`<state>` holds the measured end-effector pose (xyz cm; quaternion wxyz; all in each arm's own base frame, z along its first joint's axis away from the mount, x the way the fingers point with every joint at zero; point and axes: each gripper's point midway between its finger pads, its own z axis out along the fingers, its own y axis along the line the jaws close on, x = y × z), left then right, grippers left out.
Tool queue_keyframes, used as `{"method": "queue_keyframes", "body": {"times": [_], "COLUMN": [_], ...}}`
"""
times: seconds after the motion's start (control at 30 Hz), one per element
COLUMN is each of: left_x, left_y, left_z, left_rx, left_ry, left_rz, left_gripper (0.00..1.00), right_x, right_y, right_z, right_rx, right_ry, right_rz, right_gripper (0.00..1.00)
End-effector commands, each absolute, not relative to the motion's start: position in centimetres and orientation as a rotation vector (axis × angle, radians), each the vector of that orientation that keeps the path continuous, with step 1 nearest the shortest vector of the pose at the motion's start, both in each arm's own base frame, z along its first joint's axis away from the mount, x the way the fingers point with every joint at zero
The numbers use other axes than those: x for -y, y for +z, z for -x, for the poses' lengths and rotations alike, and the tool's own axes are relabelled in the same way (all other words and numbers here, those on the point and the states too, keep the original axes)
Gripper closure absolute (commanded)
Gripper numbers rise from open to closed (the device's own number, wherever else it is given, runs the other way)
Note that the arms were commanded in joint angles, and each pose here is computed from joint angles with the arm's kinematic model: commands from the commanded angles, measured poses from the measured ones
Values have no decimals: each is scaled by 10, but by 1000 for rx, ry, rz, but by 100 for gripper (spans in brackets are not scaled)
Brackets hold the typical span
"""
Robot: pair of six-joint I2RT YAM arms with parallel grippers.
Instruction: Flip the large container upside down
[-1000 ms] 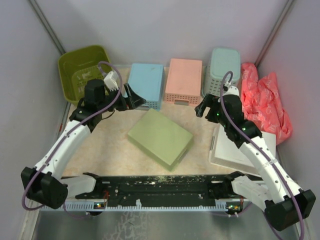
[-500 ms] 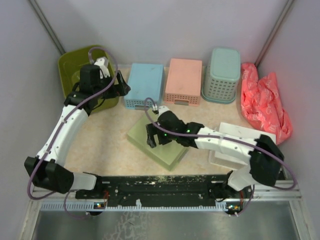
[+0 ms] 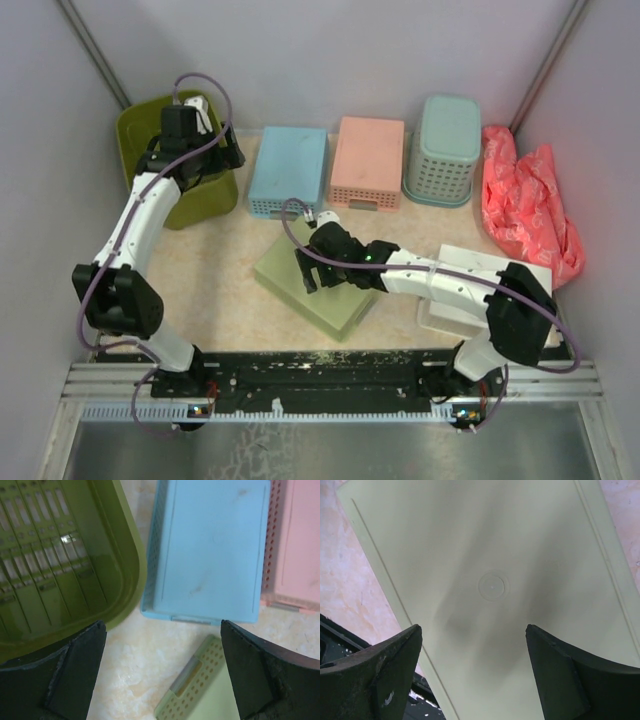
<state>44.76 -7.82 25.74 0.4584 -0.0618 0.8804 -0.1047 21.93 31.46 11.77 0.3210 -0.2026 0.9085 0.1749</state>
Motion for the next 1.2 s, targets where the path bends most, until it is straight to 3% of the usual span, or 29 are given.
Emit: {"method": "queue_keyframes", "body": {"times": [0.0, 0.3, 0.63, 0.8, 0.93, 1.17], "left_x": [58, 56, 65, 61, 54, 39], "left_y": [274, 225, 181, 176, 206, 302], "left_z": [-479, -509, -469, -443, -432, -414], "left_rx": [-2142, -2235, -2360, -2392, -2334, -2138], "left_ry": [-151, -100, -170, -172, -185, -193], "left_rz": [162, 148, 130, 146, 189, 248], "left_gripper": [0, 1, 0, 0, 0, 0], "right_x": [-332, -259, -193, -242, -306, -423], "right_y": [138, 112, 116, 183, 242, 251], "right_z": [-234, -213, -190, -218, -244, -282], "right_rx": [-2350, -2435, -2493, -2270, -2065, -2017], "right_ry": [471, 225, 14, 289, 550, 788], "right_rz": [533, 472, 407, 390, 404, 472], "right_gripper": [16, 16, 15, 15, 15, 15]}}
